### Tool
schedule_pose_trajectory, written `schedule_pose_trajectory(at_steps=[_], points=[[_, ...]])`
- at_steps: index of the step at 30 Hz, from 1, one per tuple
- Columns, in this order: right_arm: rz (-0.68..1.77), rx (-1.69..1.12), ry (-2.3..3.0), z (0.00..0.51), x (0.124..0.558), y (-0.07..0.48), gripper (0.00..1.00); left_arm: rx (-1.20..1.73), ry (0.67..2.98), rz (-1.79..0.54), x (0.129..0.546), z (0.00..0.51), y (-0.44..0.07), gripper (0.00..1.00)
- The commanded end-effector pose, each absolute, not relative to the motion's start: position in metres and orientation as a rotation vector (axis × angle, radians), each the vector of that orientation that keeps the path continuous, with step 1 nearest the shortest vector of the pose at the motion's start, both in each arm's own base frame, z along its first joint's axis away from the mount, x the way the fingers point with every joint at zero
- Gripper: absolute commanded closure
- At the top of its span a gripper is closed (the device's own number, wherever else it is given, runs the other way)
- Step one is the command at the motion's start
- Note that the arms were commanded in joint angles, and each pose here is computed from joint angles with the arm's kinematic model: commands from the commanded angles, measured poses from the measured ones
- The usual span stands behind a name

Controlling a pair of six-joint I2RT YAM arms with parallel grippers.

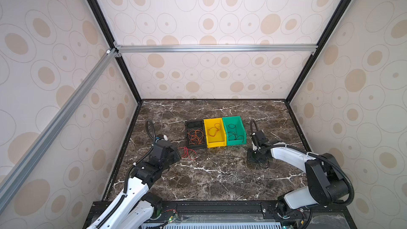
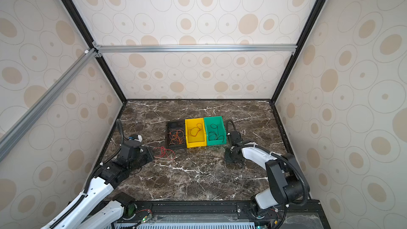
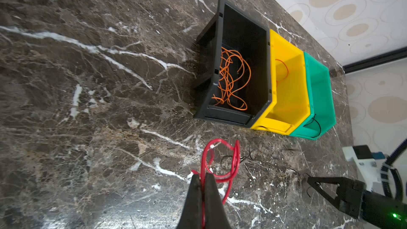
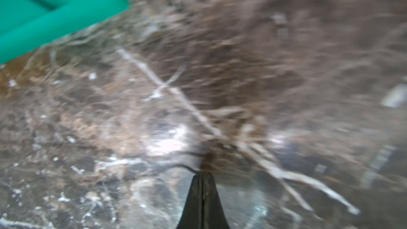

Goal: Untangle the cables

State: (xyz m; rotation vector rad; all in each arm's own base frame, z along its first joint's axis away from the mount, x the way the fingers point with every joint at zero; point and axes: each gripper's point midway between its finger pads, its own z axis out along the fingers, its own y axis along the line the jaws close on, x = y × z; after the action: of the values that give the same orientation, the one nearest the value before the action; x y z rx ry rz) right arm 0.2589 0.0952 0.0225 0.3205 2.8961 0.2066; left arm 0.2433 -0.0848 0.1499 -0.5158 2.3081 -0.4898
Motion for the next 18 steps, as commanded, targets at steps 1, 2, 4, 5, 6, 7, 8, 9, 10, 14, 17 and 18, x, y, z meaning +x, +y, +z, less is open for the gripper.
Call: schedule_pose_trajectory(at_steps=[1,2,4,5,6,7,8,9,10,14,17,18], points=[[0.084,0.402,2.908,0.023,0.246,0.066,1.0,-0.512,2.28,-0.426,0.244,0.166,-0.072,1.0],[0.082,0.43,2.902,0.024,0.246,0.061,1.0,-0.512,2.28,-0.418,0.244,0.167,-0.07,1.0],[0.074,0.465,2.894,0.026,0.245,0.052,1.0,-0.511,2.276,-0.394,0.243,0.171,-0.066,1.0],[0.077,0.47,2.893,0.026,0.244,0.051,1.0,-0.51,2.275,-0.386,0.243,0.172,-0.065,1.0],[0.087,0.46,2.891,0.027,0.244,0.051,1.0,-0.508,2.273,-0.382,0.243,0.174,-0.064,1.0],[0.117,0.439,2.894,0.029,0.244,0.055,1.0,-0.497,2.271,-0.395,0.244,0.176,-0.066,1.0],[0.157,0.423,2.894,0.031,0.245,0.06,1.0,-0.486,2.268,-0.417,0.245,0.178,-0.069,1.0],[0.215,0.399,2.893,0.033,0.246,0.067,1.0,-0.472,2.265,-0.446,0.246,0.181,-0.074,1.0],[0.281,0.365,2.89,0.036,0.246,0.075,1.0,-0.455,2.258,-0.48,0.248,0.184,-0.079,1.0],[0.437,0.202,2.866,0.053,0.246,0.104,1.0,-0.384,2.22,-0.63,0.255,0.201,-0.101,1.0],[0.487,0.099,2.861,0.065,0.242,0.123,1.0,-0.313,2.191,-0.742,0.259,0.216,-0.119,1.0],[0.514,0.07,2.861,0.068,0.24,0.129,1.0,-0.288,2.184,-0.778,0.259,0.221,-0.125,1.0]])
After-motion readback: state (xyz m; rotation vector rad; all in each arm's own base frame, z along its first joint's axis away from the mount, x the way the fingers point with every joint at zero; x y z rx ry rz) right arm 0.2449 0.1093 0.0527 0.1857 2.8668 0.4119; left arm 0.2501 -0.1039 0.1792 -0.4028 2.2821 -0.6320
